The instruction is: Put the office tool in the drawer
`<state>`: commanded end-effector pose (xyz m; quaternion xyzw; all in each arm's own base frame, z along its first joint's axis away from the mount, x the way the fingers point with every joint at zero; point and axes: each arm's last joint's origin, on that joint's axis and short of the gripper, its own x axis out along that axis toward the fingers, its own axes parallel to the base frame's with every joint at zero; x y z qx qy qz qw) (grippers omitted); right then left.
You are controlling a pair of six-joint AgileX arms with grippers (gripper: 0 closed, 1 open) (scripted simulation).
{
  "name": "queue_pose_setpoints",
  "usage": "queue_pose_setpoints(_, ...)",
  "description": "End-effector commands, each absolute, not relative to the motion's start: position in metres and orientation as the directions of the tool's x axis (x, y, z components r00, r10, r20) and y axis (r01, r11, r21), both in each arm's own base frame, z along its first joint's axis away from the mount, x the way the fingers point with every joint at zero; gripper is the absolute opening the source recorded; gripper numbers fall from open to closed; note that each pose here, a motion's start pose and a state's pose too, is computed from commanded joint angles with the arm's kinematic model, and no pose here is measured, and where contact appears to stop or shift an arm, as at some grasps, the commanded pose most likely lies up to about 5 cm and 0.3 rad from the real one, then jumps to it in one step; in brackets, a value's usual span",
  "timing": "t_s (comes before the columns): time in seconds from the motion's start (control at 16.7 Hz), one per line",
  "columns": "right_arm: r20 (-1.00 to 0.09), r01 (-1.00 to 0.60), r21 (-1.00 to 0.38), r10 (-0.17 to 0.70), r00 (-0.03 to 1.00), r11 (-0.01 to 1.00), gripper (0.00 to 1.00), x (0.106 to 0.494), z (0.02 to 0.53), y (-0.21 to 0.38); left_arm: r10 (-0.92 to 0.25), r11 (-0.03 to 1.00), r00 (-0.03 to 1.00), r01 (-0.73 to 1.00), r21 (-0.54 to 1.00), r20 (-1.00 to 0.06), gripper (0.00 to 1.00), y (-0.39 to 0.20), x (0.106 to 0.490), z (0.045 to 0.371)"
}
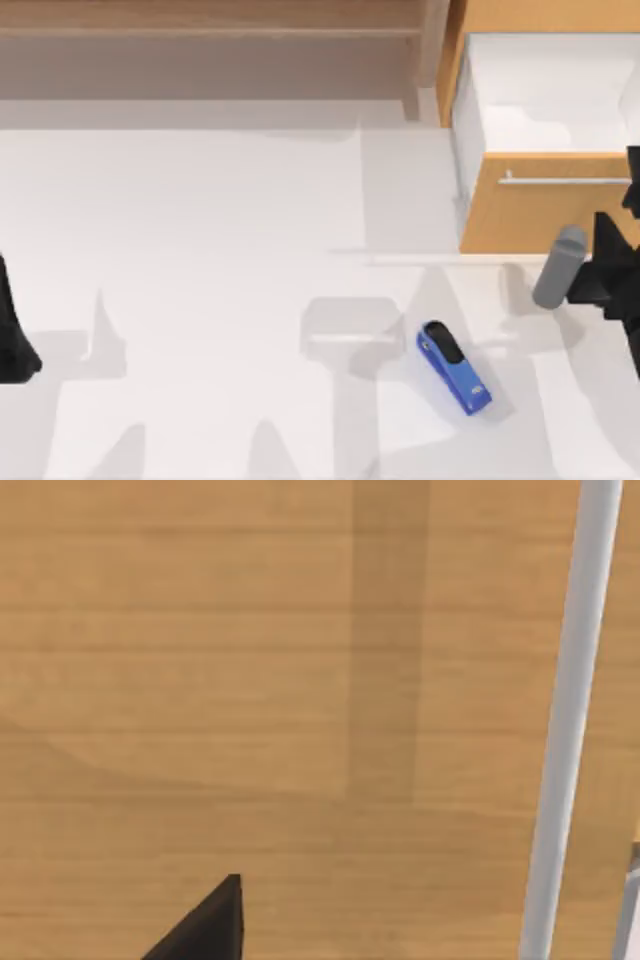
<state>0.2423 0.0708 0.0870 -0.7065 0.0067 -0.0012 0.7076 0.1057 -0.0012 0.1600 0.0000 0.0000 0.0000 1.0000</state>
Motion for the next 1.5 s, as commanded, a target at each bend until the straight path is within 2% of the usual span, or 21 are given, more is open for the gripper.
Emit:
queue_pose_setpoints(0.42,-0.008,-0.008,-1.000,-0.012,1.000,0.002,1.00,0.223,0.087,0.071,0.000,1.000,1.000,0.000,0.000,0.000,1.00,-0.001,0.106,0.160)
queue_pose_setpoints(0.48,-0.073,-0.074,-0.997,-0.015,0.997,-0.022,1.00,0.223,0.074,0.070,0.000,1.000,1.000,0.000,0.000,0.000,1.00,-0.001,0.106,0.160)
queue_pose_setpoints(0.66,-0.063,-0.063,-0.998,0.013,0.998,-0.004,1.00,0.224,0.078,0.075,0.000,1.000,1.000,0.000,0.000,0.000,1.00,-0.001,0.106,0.160)
queue_pose_setpoints(0.9,-0.053,-0.068,-0.993,0.153,0.987,0.095,1.00,0.234,0.090,0.104,0.000,1.000,1.000,0.000,0.000,0.000,1.00,-0.001,0.106,0.160)
queue_pose_setpoints(1.14,-0.104,-0.181,-0.957,0.315,0.943,0.226,1.00,0.249,0.107,0.145,0.000,1.000,1.000,0.000,0.000,0.000,1.00,-0.001,0.106,0.160)
queue_pose_setpoints(1.32,-0.204,-0.343,-0.888,0.406,0.891,0.307,1.00,0.261,0.120,0.175,0.000,1.000,1.000,0.000,0.000,0.000,1.00,-0.001,0.106,0.160)
queue_pose_setpoints(1.5,-0.355,-0.535,-0.763,0.455,0.817,0.364,1.00,0.271,0.130,0.200,0.000,1.000,1.000,0.000,0.000,0.000,1.00,-0.001,0.106,0.160)
